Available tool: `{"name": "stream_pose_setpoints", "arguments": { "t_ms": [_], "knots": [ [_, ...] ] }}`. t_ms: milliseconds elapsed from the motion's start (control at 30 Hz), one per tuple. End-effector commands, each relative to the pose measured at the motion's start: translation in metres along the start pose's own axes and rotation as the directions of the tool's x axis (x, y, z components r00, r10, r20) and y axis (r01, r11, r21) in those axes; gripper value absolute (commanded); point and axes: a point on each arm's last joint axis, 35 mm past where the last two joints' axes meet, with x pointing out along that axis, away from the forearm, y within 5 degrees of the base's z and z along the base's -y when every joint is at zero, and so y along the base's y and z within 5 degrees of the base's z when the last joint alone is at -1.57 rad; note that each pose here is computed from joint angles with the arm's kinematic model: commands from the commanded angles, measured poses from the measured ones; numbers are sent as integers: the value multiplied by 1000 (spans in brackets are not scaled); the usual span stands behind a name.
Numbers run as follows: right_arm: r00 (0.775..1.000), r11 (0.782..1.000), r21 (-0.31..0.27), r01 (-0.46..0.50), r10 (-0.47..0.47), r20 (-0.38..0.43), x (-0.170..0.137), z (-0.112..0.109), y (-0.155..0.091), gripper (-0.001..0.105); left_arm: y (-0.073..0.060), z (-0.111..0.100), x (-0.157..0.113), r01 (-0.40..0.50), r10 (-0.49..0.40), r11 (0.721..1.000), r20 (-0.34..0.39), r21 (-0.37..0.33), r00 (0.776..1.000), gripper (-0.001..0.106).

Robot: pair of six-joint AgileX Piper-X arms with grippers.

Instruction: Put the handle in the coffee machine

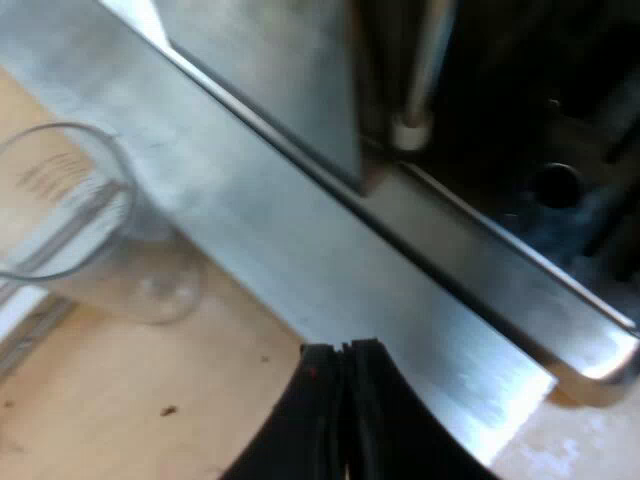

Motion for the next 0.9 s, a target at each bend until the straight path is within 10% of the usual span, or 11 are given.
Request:
{"name": "stream_pose_setpoints", "arguments": {
  "t_ms": [33,900],
  "knots": [
    [992,990,134,35,-50,114,6,37,-9,44,-14,3,1,54,-51,997,-41,54,998,0],
    [994,997,74,11,-20,112,-3,37,-1,44,-80,7,2,284,-285,959,-121,-27,951,0]
  ]
}}
